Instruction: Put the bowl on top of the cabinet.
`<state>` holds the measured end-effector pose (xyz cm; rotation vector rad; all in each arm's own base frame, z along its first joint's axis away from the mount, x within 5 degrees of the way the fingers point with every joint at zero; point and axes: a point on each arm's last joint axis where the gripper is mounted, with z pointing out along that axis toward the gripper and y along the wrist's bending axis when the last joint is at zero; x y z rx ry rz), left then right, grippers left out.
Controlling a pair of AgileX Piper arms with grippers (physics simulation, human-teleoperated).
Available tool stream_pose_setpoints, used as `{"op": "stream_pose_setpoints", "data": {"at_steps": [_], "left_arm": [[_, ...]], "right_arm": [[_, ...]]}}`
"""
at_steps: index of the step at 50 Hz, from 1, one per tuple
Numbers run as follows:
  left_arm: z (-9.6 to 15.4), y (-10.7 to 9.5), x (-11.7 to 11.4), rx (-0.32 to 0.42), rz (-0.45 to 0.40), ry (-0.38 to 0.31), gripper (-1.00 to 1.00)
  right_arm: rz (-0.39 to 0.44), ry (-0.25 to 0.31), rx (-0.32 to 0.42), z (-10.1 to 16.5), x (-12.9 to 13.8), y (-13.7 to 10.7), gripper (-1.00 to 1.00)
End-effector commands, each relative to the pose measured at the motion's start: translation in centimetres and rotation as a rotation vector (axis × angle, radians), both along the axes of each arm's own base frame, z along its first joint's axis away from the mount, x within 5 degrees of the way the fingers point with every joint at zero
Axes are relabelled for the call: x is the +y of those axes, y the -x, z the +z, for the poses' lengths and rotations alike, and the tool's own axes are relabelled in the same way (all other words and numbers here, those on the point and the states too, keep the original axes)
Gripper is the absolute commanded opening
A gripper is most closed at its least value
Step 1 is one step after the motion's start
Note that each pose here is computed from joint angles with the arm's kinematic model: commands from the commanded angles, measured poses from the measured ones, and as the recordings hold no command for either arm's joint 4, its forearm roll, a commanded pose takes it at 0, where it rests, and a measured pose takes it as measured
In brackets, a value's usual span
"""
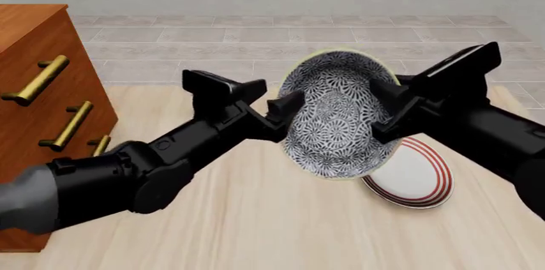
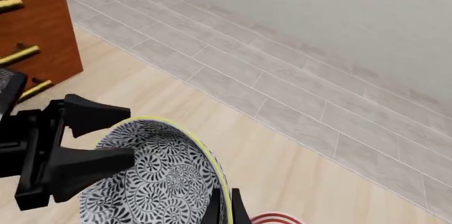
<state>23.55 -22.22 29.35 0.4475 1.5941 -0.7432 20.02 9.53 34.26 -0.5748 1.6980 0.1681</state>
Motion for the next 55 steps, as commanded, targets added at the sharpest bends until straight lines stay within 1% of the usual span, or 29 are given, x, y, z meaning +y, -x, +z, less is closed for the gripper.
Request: {"op": "stream_pose_setpoints", "data": {"at_steps": [1,15,22,23,35,43,44,55], "left_arm": [[-1.3,-1.3,-1.1,0.035,0.004,-0.01,1.0],[-3.0,-2.5,-2.2,0.075,0.007,-0.019,1.0],[-3.7,-2.9,-2.4,0.086,0.011,-0.021,1.0],[-3.6,-3.0,-2.1,0.092,0.018,-0.004,-1.0],[-3.5,-2.4,-2.1,0.086,0.007,-0.004,-1.0],[-3.3,-2.5,-2.0,0.084,0.011,-0.002,-1.0],[-3.3,-2.5,-2.0,0.084,0.011,-0.003,-1.0],[-3.3,-2.9,-1.4,0.081,0.031,-0.006,-1.0]], "right_arm": [[0.015,-0.035,0.004,0.3,0.2,0.6,-1.0],[0.025,-0.035,0.004,0.4,0.3,0.9,-1.0],[0.027,-0.034,0.006,0.3,0.4,0.9,-1.0],[0.027,-0.034,0.006,0.3,0.4,0.9,-1.0],[0.028,-0.029,0.009,0.1,0.5,0.7,-1.0],[0.018,-0.028,0.006,0.2,0.3,0.5,-1.0],[0.015,-0.025,0.006,0.2,0.3,0.4,1.0],[0.02,-0.047,0.002,0.9,0.1,1.1,1.0]]}}
